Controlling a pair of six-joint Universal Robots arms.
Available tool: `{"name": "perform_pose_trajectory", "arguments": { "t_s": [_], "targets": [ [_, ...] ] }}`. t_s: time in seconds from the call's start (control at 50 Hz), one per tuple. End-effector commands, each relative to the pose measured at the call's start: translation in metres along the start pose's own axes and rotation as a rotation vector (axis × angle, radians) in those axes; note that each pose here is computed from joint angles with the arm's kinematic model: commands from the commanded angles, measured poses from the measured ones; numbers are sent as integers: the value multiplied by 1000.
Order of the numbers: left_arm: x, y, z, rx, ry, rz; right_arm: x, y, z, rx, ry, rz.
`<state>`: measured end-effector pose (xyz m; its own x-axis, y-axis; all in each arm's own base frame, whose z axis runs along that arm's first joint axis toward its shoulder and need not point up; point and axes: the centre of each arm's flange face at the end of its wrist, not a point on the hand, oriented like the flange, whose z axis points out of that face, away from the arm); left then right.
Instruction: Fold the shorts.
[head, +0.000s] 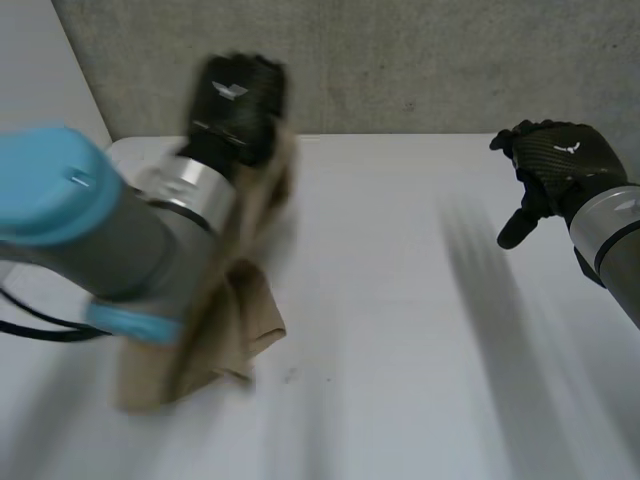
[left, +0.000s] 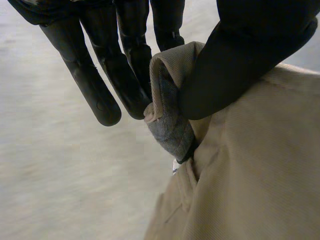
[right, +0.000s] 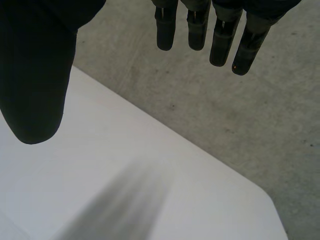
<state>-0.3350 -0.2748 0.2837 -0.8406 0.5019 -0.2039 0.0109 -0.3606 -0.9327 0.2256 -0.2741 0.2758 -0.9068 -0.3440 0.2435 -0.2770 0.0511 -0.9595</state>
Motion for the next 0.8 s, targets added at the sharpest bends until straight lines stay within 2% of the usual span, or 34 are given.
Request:
{"name": "perform_pose_trajectory", "arguments": {
  "t_s": [0.02,0.06,0.12,0.2,0.28,0.34,0.38,0.5,0.56,0.64,0.74,0.8],
  "targets": [
    [106,39,-32,-85,271,-60,7,-12,-1,51,41,11],
    [128,50,-46,-116,333,-63,11,-12,-1,50,63,9],
    [142,57,-58,-140,374,-59,14,-12,0,48,72,5],
    [141,59,-65,-162,382,-39,14,-12,0,52,62,1],
    [131,43,-64,-139,354,1,9,-13,0,57,18,-46],
    [102,33,-63,-158,268,59,1,-8,1,53,-54,-131],
    [80,25,-63,-184,179,94,-8,-2,-1,58,-139,-248],
    [51,7,-85,-285,17,114,-33,27,-14,31,-375,-464],
    [42,11,-103,-379,-32,120,-41,38,-16,28,-444,-503],
    [41,24,-129,-526,-23,95,-49,57,-13,0,-517,-519],
    [41,35,-164,-750,-11,-11,-58,81,-5,-47,-576,-502],
    [43,38,-178,-826,-15,-68,-61,90,1,-58,-584,-500]
  ]
}}
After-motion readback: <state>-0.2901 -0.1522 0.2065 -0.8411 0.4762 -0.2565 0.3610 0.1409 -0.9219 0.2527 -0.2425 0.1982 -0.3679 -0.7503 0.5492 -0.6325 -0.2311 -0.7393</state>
